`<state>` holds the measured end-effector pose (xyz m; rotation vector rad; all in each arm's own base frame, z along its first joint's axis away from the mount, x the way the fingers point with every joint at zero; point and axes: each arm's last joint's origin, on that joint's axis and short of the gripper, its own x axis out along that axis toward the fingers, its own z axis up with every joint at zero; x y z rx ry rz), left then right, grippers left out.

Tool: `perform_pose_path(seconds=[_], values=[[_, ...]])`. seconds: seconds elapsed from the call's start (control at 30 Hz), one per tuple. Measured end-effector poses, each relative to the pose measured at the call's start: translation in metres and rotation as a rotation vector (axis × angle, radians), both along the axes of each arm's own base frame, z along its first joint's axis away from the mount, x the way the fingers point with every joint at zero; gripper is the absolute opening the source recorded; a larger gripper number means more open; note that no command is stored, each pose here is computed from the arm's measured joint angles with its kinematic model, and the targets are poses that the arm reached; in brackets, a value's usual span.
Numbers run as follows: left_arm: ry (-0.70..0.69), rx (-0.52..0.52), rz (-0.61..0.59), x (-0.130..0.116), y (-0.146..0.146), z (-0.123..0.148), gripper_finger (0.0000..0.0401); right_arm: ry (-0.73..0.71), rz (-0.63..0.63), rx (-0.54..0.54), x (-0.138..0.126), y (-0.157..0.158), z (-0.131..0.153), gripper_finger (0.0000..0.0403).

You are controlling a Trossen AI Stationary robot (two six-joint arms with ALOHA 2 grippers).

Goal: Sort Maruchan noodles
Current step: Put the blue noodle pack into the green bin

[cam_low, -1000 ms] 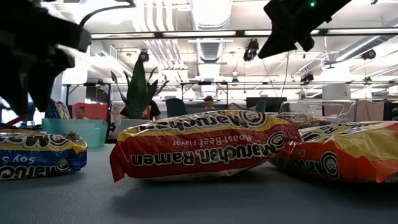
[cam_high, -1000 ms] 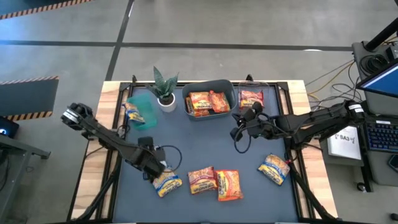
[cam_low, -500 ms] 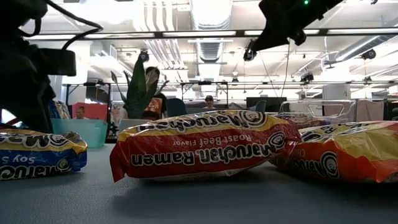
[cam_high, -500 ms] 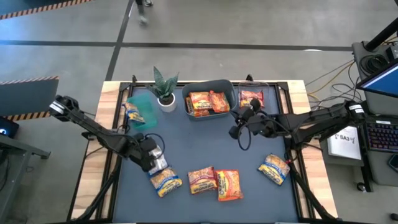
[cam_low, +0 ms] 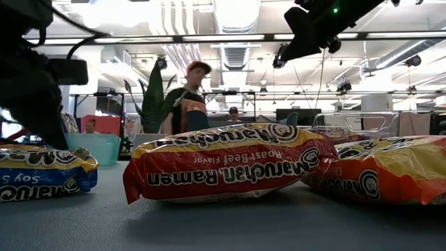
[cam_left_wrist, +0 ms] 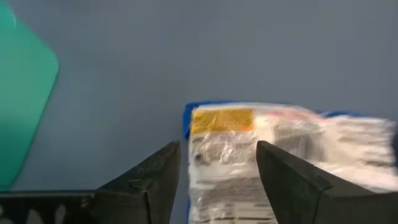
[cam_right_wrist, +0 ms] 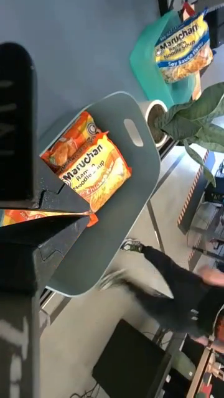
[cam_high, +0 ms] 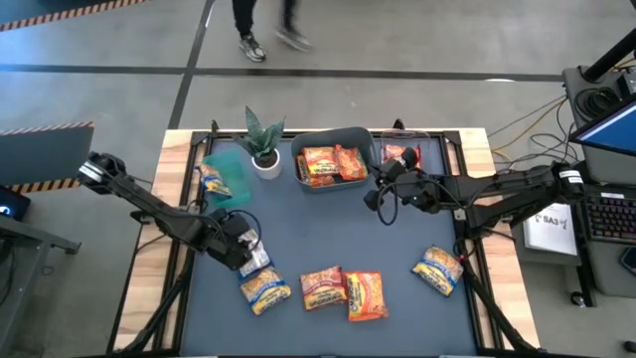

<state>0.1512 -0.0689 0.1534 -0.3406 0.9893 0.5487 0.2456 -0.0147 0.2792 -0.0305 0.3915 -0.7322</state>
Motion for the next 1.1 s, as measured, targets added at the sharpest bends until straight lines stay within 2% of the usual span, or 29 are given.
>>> perform_pose_path(seconds=[0.13,0.37,0.5,0.8,1.1], values=[[-0.002,-0.037,0.047,-0.001,0.0,-0.006,0.0194,0.005,0.006,0.002,0.0,0.0,-0.001,0.0009],[-0.004,-0.061,0.035,0.001,-0.002,-0.005,0.0182,0.007,0.007,0.001,0.0,0.0,-0.002,0.0009],[-0.001,-0.066,0.032,0.001,-0.002,-0.006,0.014,0.007,0.007,0.001,0.0,0.0,-0.002,0.0009],[0.001,-0.079,0.023,0.003,-0.004,-0.003,0.0009,0.007,0.007,0.003,0.0,0.0,-0.002,0.0009],[-0.041,-0.046,-0.046,0.015,-0.009,0.019,0.0001,0.007,0.006,0.003,0.0,0.0,-0.002,0.0009]])
